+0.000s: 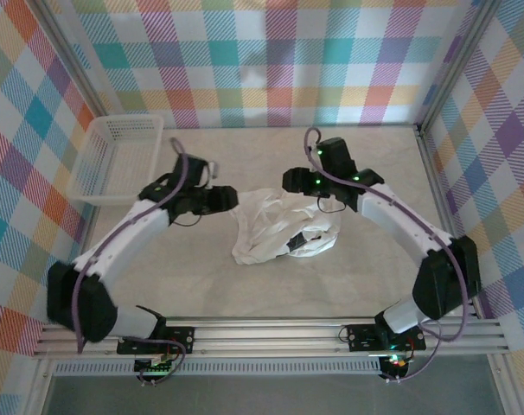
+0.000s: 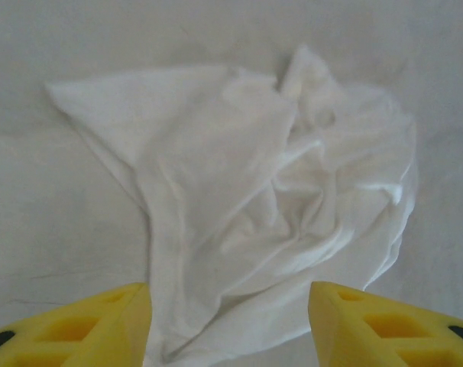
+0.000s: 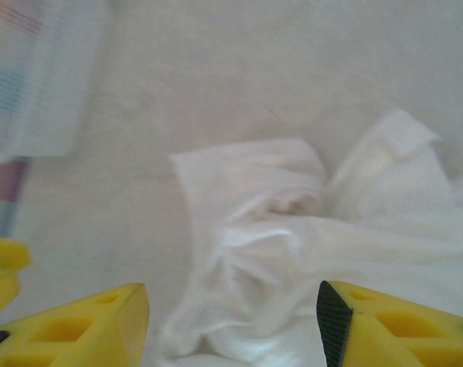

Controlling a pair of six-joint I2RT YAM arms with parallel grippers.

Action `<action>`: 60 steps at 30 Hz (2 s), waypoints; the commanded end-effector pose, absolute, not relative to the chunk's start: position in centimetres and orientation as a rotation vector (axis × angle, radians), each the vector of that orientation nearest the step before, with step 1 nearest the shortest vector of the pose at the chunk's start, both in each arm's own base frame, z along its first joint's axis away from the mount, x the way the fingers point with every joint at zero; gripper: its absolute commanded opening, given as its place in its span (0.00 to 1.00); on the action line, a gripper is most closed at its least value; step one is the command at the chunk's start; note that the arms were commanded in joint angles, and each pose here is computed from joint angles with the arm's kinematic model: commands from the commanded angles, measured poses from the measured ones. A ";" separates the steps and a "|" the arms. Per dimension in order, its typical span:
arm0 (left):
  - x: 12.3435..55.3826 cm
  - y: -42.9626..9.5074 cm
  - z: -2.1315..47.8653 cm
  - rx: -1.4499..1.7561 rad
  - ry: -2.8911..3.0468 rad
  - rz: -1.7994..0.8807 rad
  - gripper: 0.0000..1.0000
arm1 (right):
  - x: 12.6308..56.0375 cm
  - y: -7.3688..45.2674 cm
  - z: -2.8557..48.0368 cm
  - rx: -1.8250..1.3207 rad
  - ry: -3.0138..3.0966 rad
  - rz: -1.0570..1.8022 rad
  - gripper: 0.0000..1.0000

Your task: Fold the inside-out t-shirt

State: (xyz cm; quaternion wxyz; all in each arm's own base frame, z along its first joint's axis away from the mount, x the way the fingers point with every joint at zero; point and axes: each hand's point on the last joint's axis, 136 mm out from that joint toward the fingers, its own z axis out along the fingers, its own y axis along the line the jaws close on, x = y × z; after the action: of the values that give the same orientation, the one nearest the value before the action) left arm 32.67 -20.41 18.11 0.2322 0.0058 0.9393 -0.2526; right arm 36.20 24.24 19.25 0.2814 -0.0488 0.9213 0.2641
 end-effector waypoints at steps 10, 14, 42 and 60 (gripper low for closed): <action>36.0 -28.6 7.8 0.124 2.762 -0.525 0.76 | 35.8 23.6 10.3 -0.256 2.717 0.463 0.02; 37.9 -26.6 6.5 0.019 2.736 -0.393 0.68 | 34.5 25.8 14.7 -0.320 2.563 0.734 0.00; 31.3 -24.9 22.2 0.403 2.432 -0.778 0.00 | 31.6 27.4 22.4 -0.897 1.863 0.827 0.75; 26.0 -16.8 12.5 0.047 2.635 -0.439 0.38 | 25.2 27.6 11.3 -0.878 2.278 1.009 0.00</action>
State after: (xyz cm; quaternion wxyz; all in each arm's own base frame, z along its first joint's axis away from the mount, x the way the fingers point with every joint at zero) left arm 24.52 -17.73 9.62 0.1685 0.0561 0.9701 -0.1653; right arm 26.02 27.53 9.30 0.2242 -0.3275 0.8464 0.3552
